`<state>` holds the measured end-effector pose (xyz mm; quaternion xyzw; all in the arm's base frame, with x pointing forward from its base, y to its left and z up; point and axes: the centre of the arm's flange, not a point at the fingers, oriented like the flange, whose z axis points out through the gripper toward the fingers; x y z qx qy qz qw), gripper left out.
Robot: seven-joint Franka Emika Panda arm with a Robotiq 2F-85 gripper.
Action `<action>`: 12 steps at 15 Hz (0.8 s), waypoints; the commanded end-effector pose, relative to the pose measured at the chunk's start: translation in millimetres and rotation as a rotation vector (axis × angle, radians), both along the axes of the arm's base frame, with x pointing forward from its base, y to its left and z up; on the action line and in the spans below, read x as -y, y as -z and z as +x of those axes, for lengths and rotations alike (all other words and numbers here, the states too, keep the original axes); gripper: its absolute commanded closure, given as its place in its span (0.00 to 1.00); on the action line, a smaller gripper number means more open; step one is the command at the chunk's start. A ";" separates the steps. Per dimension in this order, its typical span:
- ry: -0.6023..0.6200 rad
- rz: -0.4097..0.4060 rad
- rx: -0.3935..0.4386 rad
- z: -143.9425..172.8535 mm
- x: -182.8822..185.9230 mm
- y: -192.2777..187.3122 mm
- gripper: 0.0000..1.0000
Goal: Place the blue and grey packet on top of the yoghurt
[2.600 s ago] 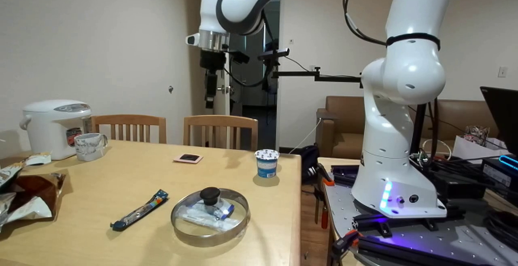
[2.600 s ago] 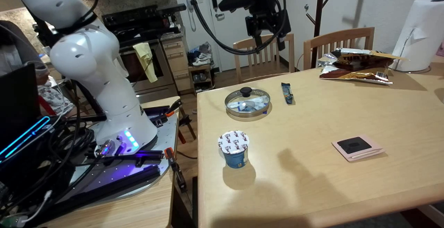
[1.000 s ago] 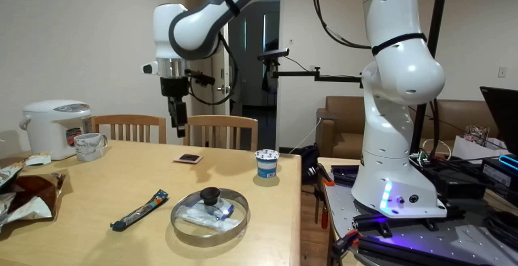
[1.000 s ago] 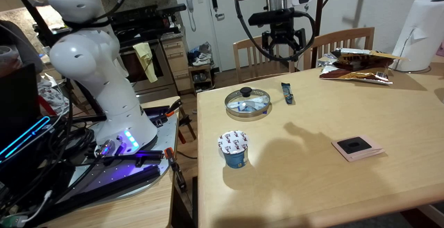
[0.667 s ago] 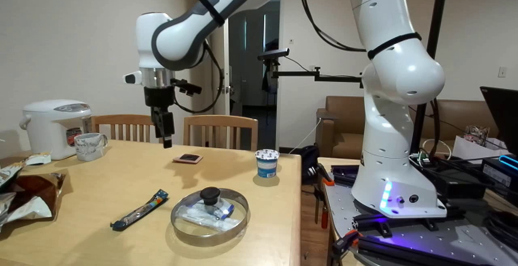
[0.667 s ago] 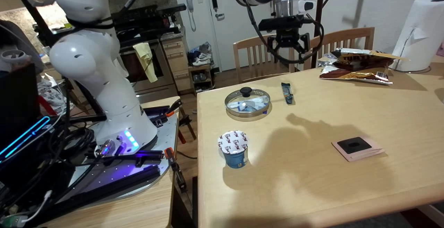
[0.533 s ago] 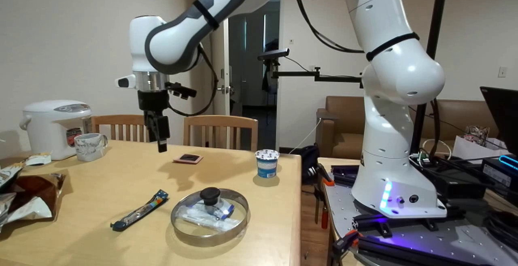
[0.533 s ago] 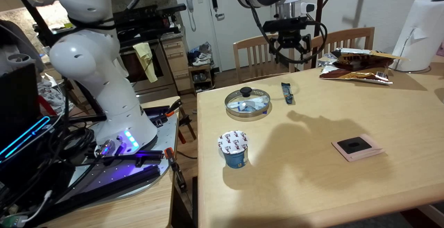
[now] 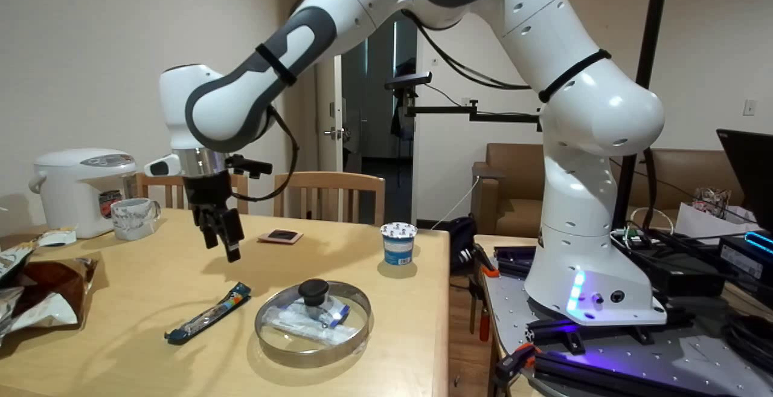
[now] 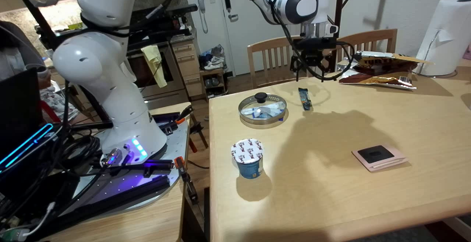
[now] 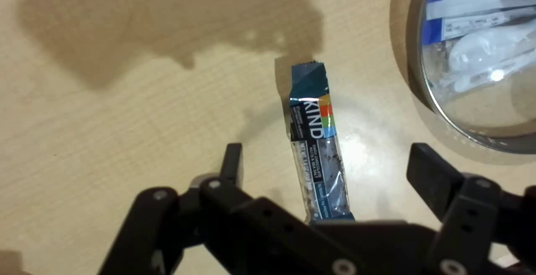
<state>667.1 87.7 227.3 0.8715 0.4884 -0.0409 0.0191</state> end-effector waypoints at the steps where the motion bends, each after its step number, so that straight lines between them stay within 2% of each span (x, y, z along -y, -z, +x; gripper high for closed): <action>1: -0.102 -0.019 -0.059 25.0 -15.7 25.4 0.00; 4: -0.135 -0.031 -0.077 28.6 -30.4 43.4 0.00; 7: -0.178 0.006 -0.056 29.1 -37.0 46.7 0.00; 12: -0.196 0.027 -0.060 26.4 -30.9 61.0 0.00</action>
